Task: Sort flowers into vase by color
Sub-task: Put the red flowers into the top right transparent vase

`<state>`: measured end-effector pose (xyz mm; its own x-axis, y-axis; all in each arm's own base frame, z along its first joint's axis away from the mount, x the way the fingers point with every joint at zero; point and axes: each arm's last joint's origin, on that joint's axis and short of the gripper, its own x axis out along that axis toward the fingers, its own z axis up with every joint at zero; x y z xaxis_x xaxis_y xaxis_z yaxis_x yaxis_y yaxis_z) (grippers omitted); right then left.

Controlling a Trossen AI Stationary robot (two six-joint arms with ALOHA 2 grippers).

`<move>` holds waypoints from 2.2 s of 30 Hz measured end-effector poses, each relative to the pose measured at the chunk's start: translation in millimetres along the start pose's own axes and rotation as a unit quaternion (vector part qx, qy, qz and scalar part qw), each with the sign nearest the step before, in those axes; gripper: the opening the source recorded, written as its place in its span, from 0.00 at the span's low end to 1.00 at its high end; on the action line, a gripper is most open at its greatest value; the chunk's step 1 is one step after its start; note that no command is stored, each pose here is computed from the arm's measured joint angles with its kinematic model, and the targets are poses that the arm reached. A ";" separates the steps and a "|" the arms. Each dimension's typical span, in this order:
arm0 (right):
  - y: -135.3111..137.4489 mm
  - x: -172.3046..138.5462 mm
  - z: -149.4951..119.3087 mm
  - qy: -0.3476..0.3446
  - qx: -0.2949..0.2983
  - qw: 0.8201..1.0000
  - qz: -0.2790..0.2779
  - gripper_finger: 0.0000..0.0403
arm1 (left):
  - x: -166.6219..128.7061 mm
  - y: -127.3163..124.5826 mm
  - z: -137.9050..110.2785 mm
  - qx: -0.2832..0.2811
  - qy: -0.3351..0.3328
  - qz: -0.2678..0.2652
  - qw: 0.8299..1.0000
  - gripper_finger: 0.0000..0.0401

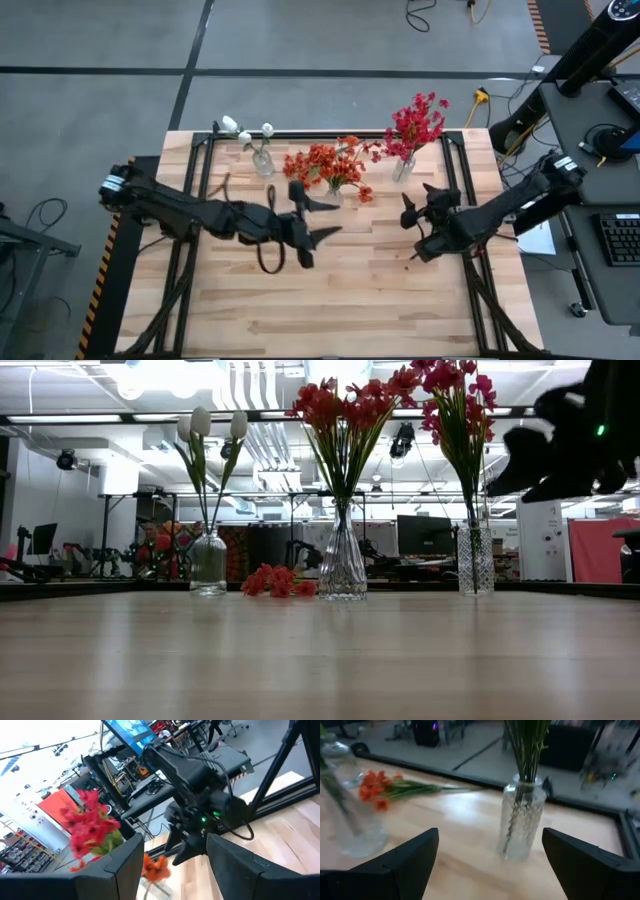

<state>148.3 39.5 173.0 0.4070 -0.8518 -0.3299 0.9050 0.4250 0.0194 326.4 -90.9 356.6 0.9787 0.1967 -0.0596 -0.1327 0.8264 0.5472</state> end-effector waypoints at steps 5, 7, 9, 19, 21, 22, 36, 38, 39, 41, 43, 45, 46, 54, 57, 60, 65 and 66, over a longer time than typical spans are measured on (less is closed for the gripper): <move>0.3 16.2 -32.1 -0.046 -0.018 0.999 -0.009 0.86 | -20.5 32.4 2.2 -0.002 0.005 -0.012 1.000 0.50; -1.0 21.0 -42.4 -0.058 -0.023 0.998 -0.013 0.86 | -26.1 44.0 0.5 -0.001 0.001 -0.031 1.000 0.50; -0.7 24.0 -49.5 -0.079 -0.018 0.997 -0.015 0.86 | -30.6 56.6 -1.8 -0.003 -0.002 -0.037 0.999 0.50; 10.8 30.1 -57.7 -0.137 -0.066 0.988 -0.034 0.86 | -48.2 113.3 -19.9 -0.004 0.045 0.033 0.998 0.50; 14.1 30.4 -57.9 -0.139 -0.069 0.987 -0.035 0.86 | -50.6 118.4 -21.4 -0.009 0.049 0.041 0.998 0.50; 15.4 30.5 -58.1 -0.139 -0.069 0.987 -0.035 0.86 | -51.1 119.8 -21.8 -0.011 0.049 0.044 0.998 0.50; 21.4 47.2 -49.2 -0.127 -0.043 0.988 -0.081 0.99 | -53.4 122.3 -24.4 0.004 0.067 0.053 0.996 0.50; 20.4 49.6 -50.1 -0.128 -0.046 0.987 -0.087 0.99 | -55.5 125.2 -24.6 0.015 0.071 0.063 0.995 0.50; 19.5 52.0 -51.3 -0.132 -0.044 0.986 -0.093 0.99 | -57.2 126.6 -24.1 0.016 0.070 0.066 0.995 0.50; 15.2 58.1 -54.7 -0.137 -0.031 0.984 -0.107 0.99 | -61.0 129.0 -22.3 0.015 0.065 0.071 0.995 0.50; 10.0 63.4 -59.8 -0.140 -0.007 0.983 -0.117 0.99 | -65.0 130.7 -20.7 0.009 0.061 0.073 0.995 0.50; 4.0 68.2 -66.9 -0.143 0.019 0.982 -0.125 0.99 | -68.9 131.4 -19.7 -0.002 0.057 0.069 0.996 0.50; 2.1 71.1 -70.2 -0.144 0.024 0.981 -0.131 0.99 | -71.3 132.0 -19.2 -0.008 0.055 0.066 0.996 0.50; 5.4 96.0 -89.2 -0.159 0.038 0.972 -0.171 0.99 | -77.5 136.1 -15.5 -0.013 0.040 0.075 0.996 0.50; 7.1 102.6 -88.2 -0.158 0.041 0.969 -0.186 0.99 | -77.5 136.4 -15.0 -0.001 0.039 0.076 0.996 0.50; 7.7 107.1 -85.5 -0.153 0.046 0.967 -0.198 0.99 | -77.4 136.8 -14.9 0.008 0.038 0.078 0.996 0.50; 11.3 110.9 -78.2 -0.154 0.054 0.965 -0.207 0.99 | -77.3 138.6 -15.9 0.022 0.043 0.083 0.995 0.50; 12.3 111.4 -76.9 -0.154 0.053 0.965 -0.208 0.99 | -77.2 139.2 -16.3 0.025 0.044 0.085 0.995 0.50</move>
<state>195.2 -26.6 63.9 0.0092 -0.9994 -0.0345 0.9988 0.0076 0.0480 229.9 17.5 423.7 0.9249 0.3785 -0.0352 -0.2847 0.7511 0.5957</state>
